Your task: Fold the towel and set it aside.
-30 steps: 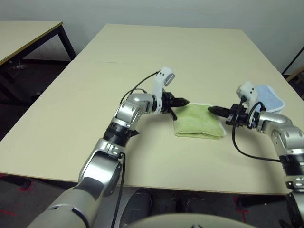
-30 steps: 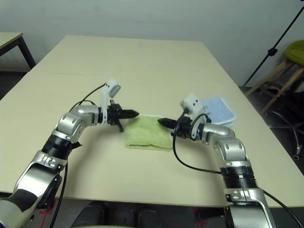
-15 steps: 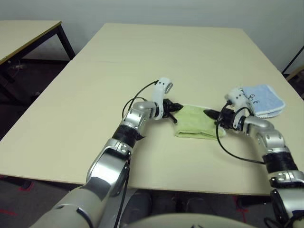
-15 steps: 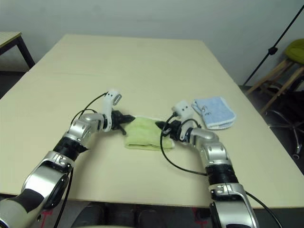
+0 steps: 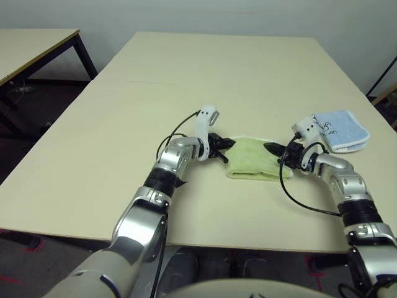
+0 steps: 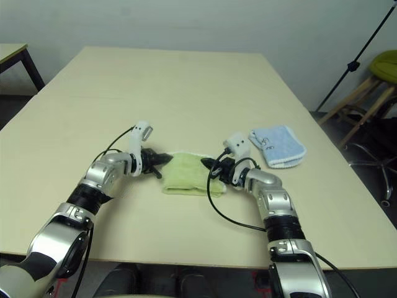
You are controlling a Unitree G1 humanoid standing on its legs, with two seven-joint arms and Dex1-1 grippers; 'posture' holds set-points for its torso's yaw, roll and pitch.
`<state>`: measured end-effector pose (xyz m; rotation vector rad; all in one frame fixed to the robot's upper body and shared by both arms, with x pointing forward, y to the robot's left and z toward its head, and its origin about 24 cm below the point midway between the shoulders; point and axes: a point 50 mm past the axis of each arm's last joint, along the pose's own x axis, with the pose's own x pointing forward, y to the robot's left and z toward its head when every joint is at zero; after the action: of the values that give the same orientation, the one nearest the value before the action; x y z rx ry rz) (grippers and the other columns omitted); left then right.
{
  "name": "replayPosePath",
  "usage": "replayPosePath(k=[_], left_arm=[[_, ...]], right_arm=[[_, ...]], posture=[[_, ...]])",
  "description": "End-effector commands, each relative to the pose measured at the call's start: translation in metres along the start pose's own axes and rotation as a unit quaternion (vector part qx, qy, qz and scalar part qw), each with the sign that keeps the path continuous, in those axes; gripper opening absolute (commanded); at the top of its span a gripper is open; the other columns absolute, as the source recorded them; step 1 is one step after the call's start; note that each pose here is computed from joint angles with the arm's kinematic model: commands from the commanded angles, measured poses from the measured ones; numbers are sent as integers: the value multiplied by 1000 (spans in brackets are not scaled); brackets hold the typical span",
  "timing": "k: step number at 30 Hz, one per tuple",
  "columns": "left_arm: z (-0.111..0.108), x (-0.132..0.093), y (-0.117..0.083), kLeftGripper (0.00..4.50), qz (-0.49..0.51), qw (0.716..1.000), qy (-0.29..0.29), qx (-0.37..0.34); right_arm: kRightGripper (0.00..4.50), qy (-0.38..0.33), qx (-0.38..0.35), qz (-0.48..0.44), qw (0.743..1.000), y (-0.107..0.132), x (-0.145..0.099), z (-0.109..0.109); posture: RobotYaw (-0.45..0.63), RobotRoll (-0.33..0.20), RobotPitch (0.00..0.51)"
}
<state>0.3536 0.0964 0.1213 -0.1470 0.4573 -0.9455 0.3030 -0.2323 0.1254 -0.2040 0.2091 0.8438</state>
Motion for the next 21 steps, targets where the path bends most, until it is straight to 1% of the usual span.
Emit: replayPosePath(k=[1, 3, 6, 7, 10, 14, 17, 21], left_arm=[[-3, -14, 3, 2317, -14, 997, 43, -69], [-8, -23, 9, 2971, -14, 991, 76, -105], [-19, -29, 15, 4032, -14, 981, 116, -156], [-22, -29, 17, 4445, -13, 977, 122, -173], [-28, -22, 19, 4445, -10, 967, 143, -212], [-32, -6, 12, 4445, -32, 953, 153, -259], [-37, 6, 2, 4445, -59, 940, 170, -289], [-45, 20, -13, 4445, -85, 928, 199, -303]], right_arm=[[2147, 20, -27, 29, 999, 0, -22, 14], [2845, 41, -49, 43, 997, -1, -37, 22], [3966, 71, -74, 68, 992, 1, -53, 30], [4444, 79, -83, 77, 990, 2, -58, 33], [4444, 106, -104, 90, 985, 5, -67, 35], [4444, 115, -115, 95, 982, 10, -69, 37], [4444, 118, -118, 99, 981, 15, -69, 36], [4444, 123, -124, 105, 979, 22, -68, 36]], posture=[[33, 0, 55], [33, 0, 55], [27, 0, 53], [22, 0, 53], [5, 0, 52], [-19, 0, 50], [-38, 0, 50], [-65, 0, 45]])
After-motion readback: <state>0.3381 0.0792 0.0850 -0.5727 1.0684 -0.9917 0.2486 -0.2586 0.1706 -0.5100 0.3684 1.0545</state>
